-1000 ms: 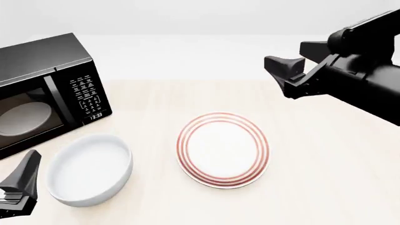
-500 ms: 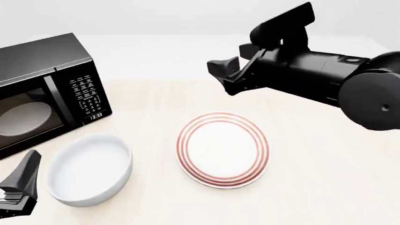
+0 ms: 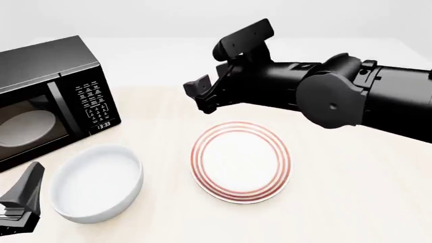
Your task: Put the white bowl to the right of the plate.
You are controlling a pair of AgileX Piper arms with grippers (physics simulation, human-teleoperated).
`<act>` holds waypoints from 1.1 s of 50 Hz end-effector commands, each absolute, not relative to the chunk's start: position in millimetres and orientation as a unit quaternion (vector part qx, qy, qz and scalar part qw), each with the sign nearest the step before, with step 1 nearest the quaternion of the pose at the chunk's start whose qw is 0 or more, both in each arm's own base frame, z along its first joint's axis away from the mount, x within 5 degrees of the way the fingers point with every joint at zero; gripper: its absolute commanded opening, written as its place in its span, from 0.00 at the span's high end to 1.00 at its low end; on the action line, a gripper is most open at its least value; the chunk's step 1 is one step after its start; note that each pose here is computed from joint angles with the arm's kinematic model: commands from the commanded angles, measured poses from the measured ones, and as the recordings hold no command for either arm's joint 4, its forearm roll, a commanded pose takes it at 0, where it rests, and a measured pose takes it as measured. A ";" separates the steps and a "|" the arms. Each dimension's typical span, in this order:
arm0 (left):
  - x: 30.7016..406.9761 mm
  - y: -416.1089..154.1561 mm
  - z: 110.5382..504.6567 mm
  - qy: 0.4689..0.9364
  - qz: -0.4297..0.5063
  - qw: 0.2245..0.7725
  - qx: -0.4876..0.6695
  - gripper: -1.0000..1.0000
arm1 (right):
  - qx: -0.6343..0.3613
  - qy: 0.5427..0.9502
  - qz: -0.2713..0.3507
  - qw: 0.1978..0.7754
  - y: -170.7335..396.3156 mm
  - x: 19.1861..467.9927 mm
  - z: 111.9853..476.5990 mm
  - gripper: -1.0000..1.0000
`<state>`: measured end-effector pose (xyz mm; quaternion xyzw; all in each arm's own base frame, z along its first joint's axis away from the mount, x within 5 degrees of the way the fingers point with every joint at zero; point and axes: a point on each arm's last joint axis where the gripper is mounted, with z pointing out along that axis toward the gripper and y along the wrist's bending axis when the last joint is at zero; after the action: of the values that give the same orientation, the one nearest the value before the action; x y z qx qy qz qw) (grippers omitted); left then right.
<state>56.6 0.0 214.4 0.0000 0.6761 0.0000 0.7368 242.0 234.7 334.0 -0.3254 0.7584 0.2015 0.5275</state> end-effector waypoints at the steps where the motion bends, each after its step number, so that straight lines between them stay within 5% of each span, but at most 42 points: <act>1: 56.6 0.0 214.4 0.676 0.000 0.737 0.000 0.00 | -0.333 0.767 0.219 0.503 261.7 244.3 322.3 0.00; 55: 56.6 0.0 214.4 0.676 0.000 0.737 0.000 0.00 | -0.319 0.798 0.253 0.444 343.4 273.4 252.0 0.00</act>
<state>56.6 0.0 214.4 0.0000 0.6761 0.0000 0.7368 267.5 334.8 261.2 -0.3256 0.7931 0.2500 0.4500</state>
